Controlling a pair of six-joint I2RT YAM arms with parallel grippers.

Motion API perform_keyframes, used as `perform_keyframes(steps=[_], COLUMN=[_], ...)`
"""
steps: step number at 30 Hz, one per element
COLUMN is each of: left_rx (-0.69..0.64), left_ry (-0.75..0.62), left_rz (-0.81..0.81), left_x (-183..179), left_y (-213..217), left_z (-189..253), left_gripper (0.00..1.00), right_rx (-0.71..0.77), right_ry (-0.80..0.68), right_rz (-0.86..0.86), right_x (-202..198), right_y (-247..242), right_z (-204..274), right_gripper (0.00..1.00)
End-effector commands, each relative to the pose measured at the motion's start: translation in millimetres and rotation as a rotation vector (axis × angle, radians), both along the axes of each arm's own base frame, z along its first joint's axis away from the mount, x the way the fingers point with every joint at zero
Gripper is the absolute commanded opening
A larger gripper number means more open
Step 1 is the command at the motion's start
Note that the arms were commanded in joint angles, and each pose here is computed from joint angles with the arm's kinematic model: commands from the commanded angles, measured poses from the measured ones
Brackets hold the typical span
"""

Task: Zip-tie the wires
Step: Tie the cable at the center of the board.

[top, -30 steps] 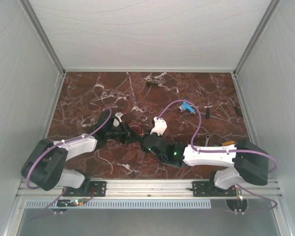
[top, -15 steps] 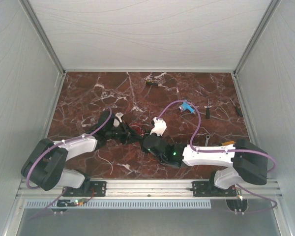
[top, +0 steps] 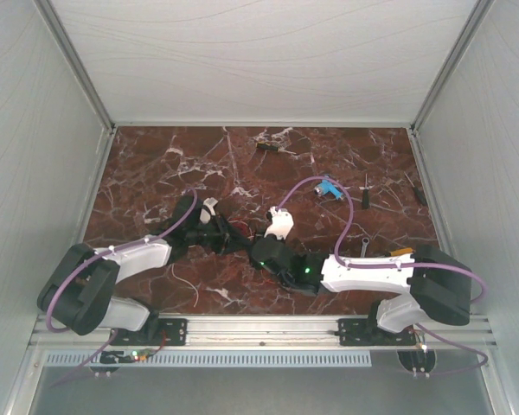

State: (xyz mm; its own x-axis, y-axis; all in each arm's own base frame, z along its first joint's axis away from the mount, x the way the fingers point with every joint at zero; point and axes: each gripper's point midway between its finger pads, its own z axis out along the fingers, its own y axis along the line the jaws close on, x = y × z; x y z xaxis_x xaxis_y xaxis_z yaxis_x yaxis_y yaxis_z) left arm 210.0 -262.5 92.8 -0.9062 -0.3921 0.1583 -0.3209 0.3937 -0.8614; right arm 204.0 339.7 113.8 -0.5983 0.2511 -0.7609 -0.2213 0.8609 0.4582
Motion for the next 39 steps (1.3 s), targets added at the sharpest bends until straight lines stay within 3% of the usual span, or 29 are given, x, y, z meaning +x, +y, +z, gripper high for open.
perform_keyframes(steps=[1,6,12,16,21,24,30,35,39], left_rx=[-0.016,0.021,0.076,0.196,0.401,0.435,0.35,0.25,0.173], left_ry=[-0.003,-0.032,-0.089,-0.141,-0.329,-0.506,-1.037,-1.236,-1.365], left_rz=[-0.015,-0.01,-0.002,0.023,0.098,0.142,0.059,-0.097,-0.072], left_x=[-4,-3,-1,3,20,24,2,-20,-28], left_y=[-4,1,8,22,55,62,35,17,17], left_z=[8,5,3,-4,-2,4,49,51,56], left_gripper=[0.18,0.32,0.62,0.73,0.73,0.72,0.69,0.58,0.57], right_rx=[0.05,0.064,0.095,0.108,0.13,0.141,0.128,0.121,0.1], right_ry=[-0.016,0.01,0.05,0.071,0.117,0.166,0.282,0.348,0.377], right_rz=[-0.064,-0.076,-0.08,-0.091,-0.092,-0.085,-0.091,-0.076,-0.083], right_x=[9,8,8,9,9,9,11,12,12], right_y=[-7,-12,-17,-22,-25,-24,-26,-20,-20], right_z=[15,13,11,12,14,14,15,21,22], right_gripper=[0.0,0.0,0.0,0.0,0.0,0.0,0.0,0.0,0.0])
